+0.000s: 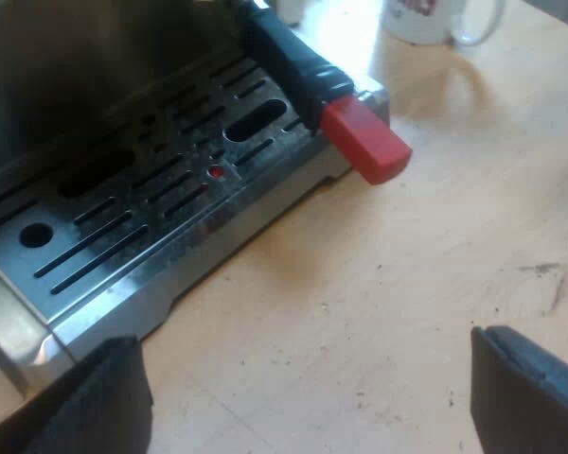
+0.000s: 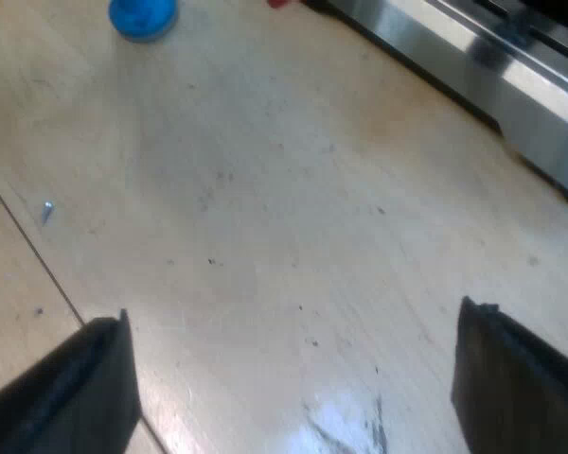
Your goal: Grind coffee beans and then tamp
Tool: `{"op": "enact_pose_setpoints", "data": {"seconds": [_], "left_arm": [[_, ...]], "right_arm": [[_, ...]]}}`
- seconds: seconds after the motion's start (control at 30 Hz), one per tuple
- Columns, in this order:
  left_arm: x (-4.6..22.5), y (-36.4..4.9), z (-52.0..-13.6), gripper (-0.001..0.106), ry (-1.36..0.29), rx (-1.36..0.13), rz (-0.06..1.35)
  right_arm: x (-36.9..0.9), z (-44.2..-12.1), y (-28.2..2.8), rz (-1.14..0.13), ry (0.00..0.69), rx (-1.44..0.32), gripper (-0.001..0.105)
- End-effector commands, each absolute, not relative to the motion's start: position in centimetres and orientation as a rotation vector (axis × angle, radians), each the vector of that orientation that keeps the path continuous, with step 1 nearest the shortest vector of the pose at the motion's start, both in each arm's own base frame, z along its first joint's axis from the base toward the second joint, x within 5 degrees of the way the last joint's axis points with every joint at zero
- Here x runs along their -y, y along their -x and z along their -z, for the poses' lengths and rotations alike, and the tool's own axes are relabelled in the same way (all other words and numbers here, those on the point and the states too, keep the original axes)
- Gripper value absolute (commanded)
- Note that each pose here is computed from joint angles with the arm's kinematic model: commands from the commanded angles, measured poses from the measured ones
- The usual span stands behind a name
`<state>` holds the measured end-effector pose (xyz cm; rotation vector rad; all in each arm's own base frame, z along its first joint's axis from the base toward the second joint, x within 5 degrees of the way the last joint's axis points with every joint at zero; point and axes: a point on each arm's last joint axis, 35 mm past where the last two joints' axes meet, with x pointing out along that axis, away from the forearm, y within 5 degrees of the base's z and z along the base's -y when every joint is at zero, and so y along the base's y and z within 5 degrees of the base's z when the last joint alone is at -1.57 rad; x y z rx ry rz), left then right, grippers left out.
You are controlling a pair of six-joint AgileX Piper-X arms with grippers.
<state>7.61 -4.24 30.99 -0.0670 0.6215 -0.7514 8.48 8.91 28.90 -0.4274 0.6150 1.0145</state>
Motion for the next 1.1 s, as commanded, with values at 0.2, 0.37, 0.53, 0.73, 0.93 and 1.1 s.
{"op": "enact_pose_setpoints", "data": {"seconds": [0.2,0.37,0.53,0.73,0.93,1.1], "left_arm": [[4.3,-7.7,-30.2,0.072,0.055,-0.640,0.756],[4.4,-8.0,-28.9,0.072,0.056,-0.668,0.754],[4.7,-8.4,-28.3,0.072,0.071,-0.635,0.808],[5.0,-8.4,-28.5,0.072,0.072,-0.602,0.898],[5.1,-8.2,-28.0,0.072,0.068,-0.604,0.967],[5.2,-8.1,-27.7,0.072,0.080,-0.620,0.993]], "right_arm": [[-12.8,-28.9,-7.9,-0.927,0.485,-0.557,0.064],[-16.4,-28.0,-6.3,-0.813,0.485,-0.494,0.049],[-19.1,-26.3,-5.5,-0.697,0.420,-0.421,0.045],[-21.1,-24.3,-5.4,-0.624,0.383,-0.369,0.045],[-24.0,-22.2,-6.0,-0.570,0.348,-0.324,0.040],[-25.3,-20.8,-6.2,-0.544,0.337,-0.307,0.019]]}}
